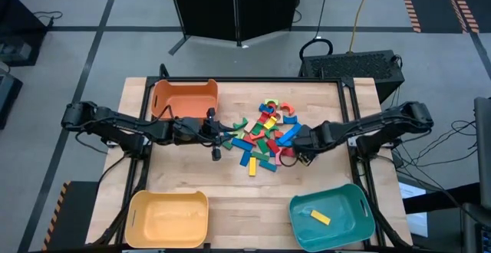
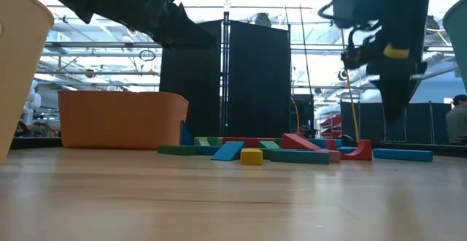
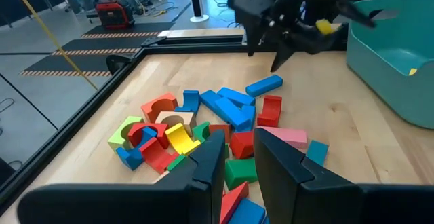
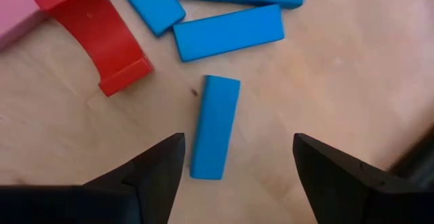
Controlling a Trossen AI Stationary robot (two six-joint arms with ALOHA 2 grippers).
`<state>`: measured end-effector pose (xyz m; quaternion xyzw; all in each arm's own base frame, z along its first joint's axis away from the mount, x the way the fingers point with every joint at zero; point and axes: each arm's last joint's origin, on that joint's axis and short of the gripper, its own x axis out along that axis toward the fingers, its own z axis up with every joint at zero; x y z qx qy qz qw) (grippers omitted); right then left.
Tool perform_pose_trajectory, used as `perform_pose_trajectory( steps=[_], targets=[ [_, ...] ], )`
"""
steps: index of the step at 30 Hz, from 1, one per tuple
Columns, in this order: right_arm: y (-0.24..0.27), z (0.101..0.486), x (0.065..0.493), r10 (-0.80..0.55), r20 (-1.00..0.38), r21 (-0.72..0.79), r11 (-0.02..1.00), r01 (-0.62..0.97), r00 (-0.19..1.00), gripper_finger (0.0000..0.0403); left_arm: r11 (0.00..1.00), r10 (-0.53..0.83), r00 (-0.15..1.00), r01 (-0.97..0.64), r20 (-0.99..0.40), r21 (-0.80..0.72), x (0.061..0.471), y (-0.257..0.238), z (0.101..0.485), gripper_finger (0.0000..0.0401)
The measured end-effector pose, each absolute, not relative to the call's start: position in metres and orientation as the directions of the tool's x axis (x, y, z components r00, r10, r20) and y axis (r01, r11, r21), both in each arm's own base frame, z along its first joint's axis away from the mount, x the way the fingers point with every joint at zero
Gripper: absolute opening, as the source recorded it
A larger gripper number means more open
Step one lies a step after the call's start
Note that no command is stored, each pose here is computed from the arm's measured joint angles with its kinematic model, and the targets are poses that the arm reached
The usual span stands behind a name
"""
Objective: Sort blocks by size
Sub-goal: Put the blue rectangular block into the blue bin
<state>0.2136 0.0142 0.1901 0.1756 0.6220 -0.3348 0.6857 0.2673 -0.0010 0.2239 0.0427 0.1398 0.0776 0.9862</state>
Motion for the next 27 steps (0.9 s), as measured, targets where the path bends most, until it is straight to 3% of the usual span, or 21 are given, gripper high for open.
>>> perform_pose_trajectory(
  steps=[19, 27],
  targets=[
    [-0.006, 0.138, 0.197, -0.102, -0.994, -0.042, 0.711, 0.702, 0.044, 0.0261, 0.984, 0.169, 0.949, -0.144, -0.268, 0.108, 0.267, -0.001, 0.224, 0.0080],
    [-0.005, 0.138, 0.197, -0.095, -0.995, -0.037, 0.712, 0.701, 0.044, 0.0198, 0.983, 0.171, 0.948, -0.147, -0.267, 0.108, 0.267, -0.001, 0.224, 0.0080]
  ],
)
